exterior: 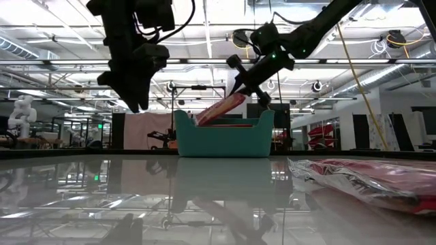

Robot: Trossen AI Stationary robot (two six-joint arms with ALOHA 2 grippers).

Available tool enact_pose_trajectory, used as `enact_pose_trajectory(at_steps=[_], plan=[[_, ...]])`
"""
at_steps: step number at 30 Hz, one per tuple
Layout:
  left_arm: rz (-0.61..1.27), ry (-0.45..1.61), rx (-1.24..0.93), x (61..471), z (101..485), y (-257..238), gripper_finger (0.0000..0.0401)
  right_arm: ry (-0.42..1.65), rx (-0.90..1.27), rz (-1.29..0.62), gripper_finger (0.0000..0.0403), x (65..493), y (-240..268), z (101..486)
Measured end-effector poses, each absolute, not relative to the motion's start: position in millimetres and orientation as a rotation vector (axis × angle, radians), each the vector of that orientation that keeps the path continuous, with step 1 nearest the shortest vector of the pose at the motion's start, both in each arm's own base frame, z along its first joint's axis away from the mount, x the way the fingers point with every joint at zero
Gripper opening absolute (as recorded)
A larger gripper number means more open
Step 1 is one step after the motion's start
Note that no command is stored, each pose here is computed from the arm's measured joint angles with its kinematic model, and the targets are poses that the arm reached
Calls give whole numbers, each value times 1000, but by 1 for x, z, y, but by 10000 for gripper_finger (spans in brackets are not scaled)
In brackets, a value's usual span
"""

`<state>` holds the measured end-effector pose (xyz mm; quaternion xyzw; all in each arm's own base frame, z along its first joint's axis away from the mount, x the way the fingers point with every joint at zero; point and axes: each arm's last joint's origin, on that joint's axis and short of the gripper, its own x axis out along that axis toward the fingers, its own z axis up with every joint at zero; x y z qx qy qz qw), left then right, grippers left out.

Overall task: Sort popcorn bags into baskets
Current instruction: Put the popcorn bag into the green bin

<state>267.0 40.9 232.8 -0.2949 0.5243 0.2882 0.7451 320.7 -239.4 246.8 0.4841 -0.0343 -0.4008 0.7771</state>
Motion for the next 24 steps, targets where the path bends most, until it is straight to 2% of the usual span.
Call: enact_pose_trajectory(at_steps=[5, 12, 16, 19, 24], plan=[[613, 1156, -641, 266, 233, 44, 152, -32, 1034, -907, 24, 319, -239, 243], [582, 1211, -617, 263, 232, 42, 152, -3, 1023, -951, 88, 313, -244, 240], [598, 1318, -593, 253, 230, 39, 152, 4, 989, -949, 121, 309, -246, 243], [541, 1407, -579, 246, 225, 31, 152, 9, 955, -897, 138, 305, -245, 254], [340, 1505, -734, 230, 212, 7, 152, 101, 847, -728, 148, 298, -234, 275]])
